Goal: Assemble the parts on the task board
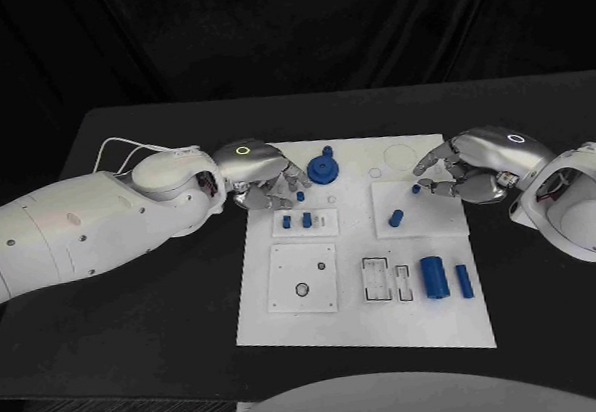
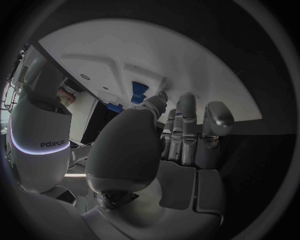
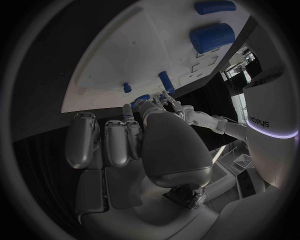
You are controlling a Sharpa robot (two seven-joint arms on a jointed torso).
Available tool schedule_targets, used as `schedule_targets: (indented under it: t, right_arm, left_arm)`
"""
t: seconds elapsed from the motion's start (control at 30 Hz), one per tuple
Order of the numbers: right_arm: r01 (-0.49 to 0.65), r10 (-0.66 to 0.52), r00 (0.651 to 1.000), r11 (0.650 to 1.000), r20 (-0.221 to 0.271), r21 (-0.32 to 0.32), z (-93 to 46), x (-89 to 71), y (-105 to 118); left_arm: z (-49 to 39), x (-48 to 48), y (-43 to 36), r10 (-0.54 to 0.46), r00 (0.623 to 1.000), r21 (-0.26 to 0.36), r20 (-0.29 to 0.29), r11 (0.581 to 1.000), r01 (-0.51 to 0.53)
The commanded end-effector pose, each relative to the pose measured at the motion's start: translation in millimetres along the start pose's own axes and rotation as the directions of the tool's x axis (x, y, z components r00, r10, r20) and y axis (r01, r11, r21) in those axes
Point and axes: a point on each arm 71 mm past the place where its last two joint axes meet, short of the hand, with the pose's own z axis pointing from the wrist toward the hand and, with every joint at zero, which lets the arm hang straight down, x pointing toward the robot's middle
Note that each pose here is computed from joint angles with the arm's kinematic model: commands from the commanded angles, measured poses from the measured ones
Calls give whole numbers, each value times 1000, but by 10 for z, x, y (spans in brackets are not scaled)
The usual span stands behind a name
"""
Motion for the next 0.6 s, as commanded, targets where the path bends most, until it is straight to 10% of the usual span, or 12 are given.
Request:
schedule_targets:
  t: [0.03, 0.4, 0.6]
  right_arm:
    - [-7, 7, 1000, 1000, 20, -6, -43, -19, 39]
    - [29, -27, 992, 999, 122, -17, -53, -394, 89]
    - [129, -133, 987, 990, 91, 51, 30, -659, 118]
  left_arm:
    - [-70, -32, 66, 20, 998, -29, 58, 999, -19]
    - [-441, -228, 444, -211, 936, -120, 283, 960, 253]
    - [-653, -351, 541, -497, 767, 79, 406, 855, 512]
